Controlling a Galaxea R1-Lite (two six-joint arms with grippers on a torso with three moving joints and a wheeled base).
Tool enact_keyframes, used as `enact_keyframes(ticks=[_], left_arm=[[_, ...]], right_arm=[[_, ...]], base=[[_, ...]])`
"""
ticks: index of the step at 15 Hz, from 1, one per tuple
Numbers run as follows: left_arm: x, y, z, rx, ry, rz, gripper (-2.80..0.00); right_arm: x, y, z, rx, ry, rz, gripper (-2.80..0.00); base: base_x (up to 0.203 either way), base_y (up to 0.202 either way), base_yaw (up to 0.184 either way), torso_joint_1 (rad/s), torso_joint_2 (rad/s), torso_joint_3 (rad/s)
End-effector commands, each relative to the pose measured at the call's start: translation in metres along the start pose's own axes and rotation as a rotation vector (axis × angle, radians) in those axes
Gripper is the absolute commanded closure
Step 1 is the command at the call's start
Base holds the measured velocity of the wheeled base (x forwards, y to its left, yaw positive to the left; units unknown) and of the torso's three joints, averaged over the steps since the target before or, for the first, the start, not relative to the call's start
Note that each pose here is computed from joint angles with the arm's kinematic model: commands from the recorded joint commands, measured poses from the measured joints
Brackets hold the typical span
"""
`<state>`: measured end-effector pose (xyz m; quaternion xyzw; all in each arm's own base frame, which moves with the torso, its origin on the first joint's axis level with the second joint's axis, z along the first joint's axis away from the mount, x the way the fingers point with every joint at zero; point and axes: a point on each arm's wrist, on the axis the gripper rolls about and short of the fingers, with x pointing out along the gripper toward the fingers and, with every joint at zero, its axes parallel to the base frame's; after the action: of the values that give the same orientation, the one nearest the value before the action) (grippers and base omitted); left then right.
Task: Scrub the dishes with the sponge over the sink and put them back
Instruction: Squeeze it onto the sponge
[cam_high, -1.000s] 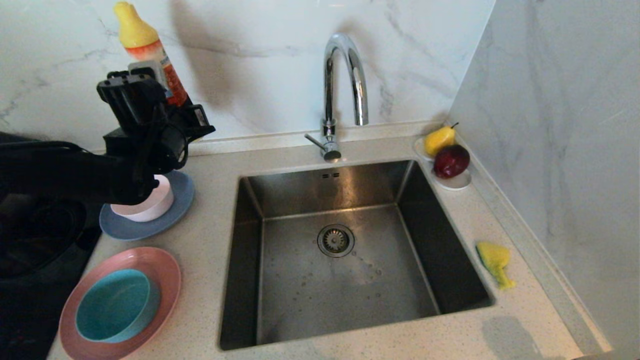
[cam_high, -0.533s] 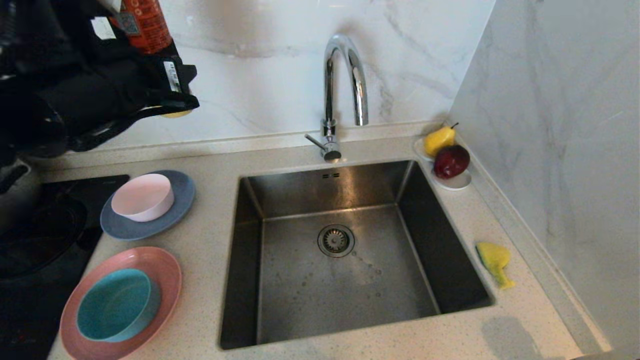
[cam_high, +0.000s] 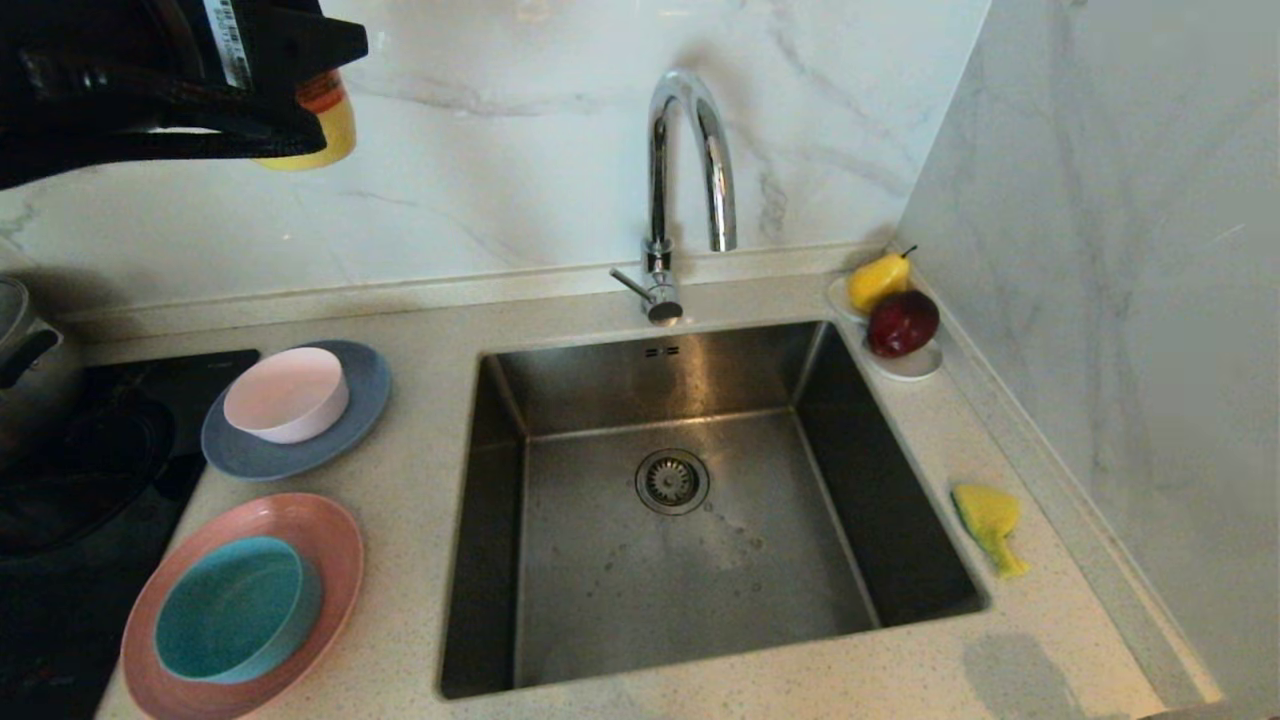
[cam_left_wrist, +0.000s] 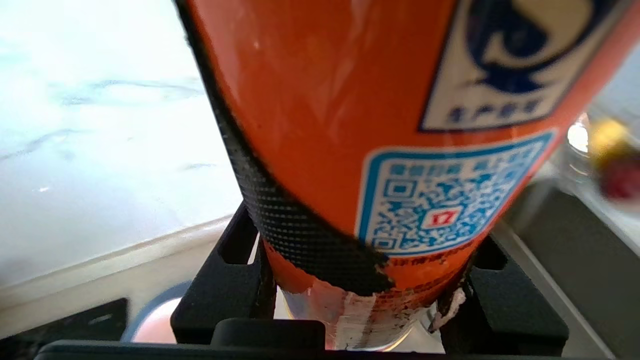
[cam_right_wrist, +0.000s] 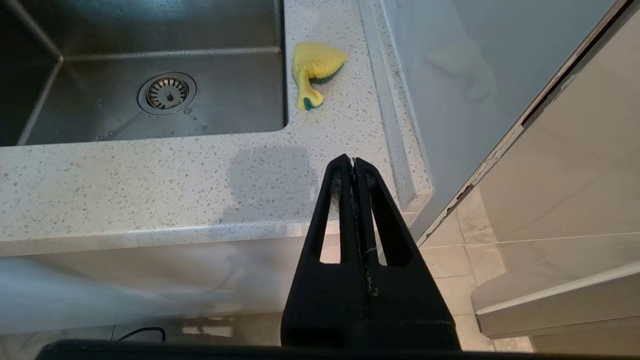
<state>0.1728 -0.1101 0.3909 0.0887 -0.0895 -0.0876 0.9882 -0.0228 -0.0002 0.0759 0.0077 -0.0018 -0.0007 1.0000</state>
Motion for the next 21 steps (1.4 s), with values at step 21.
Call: enact_keyframes(ticks=[21], left_arm=[[0.026,-0.176,0.014,0.283,0.001,-0.365,0.00]], right_arm=[[0.000,0.000,0.000,0.000,-0.001,0.000,0.00]], base=[[0.000,0.000,0.000,0.000,0.00,0.000]])
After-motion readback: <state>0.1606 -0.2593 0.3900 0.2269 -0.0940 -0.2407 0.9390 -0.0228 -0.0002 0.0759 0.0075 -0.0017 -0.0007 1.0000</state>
